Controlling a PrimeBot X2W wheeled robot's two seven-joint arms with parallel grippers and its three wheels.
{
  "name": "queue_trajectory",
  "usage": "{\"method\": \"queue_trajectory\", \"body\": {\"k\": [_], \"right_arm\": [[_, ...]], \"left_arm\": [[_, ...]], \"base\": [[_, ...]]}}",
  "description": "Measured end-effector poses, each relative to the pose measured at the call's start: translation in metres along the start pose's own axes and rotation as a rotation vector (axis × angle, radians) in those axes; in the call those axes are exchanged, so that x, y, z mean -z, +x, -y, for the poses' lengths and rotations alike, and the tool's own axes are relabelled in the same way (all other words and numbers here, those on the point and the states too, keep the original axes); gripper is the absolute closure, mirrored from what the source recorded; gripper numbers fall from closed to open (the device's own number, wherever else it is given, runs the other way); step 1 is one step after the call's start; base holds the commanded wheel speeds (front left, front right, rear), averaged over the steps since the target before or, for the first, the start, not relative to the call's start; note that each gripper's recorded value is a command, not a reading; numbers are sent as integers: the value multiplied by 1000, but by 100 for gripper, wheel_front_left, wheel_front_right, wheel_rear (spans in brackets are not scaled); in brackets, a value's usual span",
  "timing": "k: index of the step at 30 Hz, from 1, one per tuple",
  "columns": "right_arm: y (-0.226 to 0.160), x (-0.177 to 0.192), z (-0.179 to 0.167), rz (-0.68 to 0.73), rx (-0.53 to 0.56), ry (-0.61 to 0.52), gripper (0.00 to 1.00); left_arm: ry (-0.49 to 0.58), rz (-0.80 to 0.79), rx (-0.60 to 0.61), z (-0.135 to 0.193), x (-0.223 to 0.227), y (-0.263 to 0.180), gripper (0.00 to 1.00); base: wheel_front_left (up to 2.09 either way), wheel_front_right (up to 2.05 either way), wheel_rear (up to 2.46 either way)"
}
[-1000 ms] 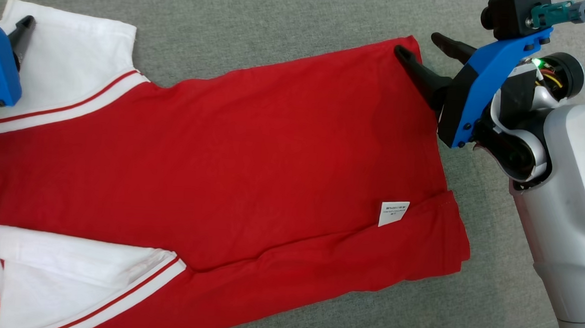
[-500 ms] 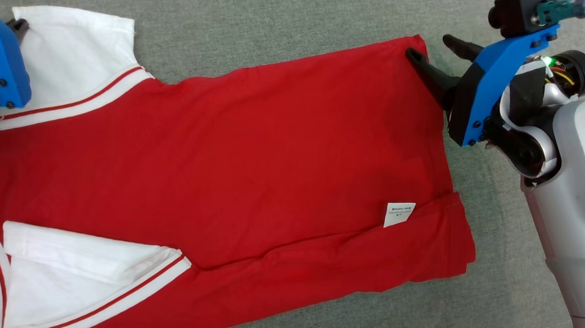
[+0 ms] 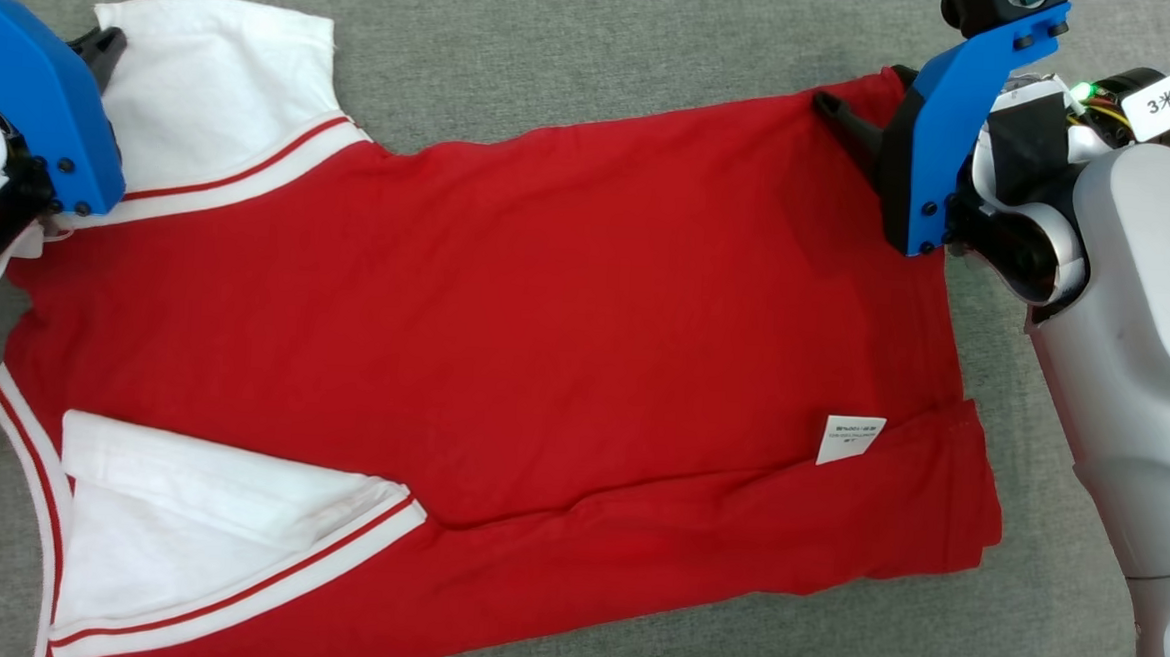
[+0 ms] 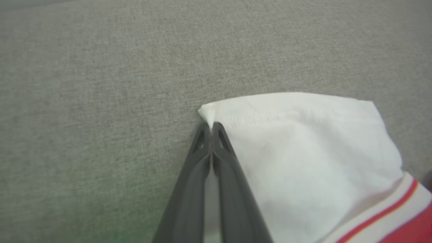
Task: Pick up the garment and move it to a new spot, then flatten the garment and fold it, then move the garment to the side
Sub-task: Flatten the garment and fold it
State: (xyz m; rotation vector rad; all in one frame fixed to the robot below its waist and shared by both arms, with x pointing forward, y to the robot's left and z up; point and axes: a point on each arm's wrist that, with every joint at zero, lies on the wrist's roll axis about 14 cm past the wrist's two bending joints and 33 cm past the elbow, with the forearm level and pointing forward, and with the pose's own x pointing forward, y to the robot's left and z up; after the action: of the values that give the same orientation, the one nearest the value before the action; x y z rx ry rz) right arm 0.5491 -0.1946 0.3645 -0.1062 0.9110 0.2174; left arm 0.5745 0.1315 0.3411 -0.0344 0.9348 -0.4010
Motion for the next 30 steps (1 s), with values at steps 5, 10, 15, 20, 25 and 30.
{"method": "queue_trajectory", "body": {"k": [5,10,15,20,25,30], "right_arm": [[3,-7,-3,18,-2,-10,100],[-7,-25,6,104,27,-8,100],[-24,-41,9,194,43,8,100],[-37,-36,5,217,39,26,100],[-49,-21,-3,223,30,19,100],[-62,-5,-4,232,36,2,100]], "left_arm": [[-13,52,14,4,-2,-6,100],[-13,206,34,9,-27,-24,100],[-6,328,56,16,-43,-50,100],[8,459,76,26,-53,-81,100],[-25,559,125,44,-41,-113,100],[-70,627,169,63,-14,-149,100]], "base": [[0,0,0],[0,0,0],[0,0,0],[0,0,0],[0,0,0],[0,0,0]]}}
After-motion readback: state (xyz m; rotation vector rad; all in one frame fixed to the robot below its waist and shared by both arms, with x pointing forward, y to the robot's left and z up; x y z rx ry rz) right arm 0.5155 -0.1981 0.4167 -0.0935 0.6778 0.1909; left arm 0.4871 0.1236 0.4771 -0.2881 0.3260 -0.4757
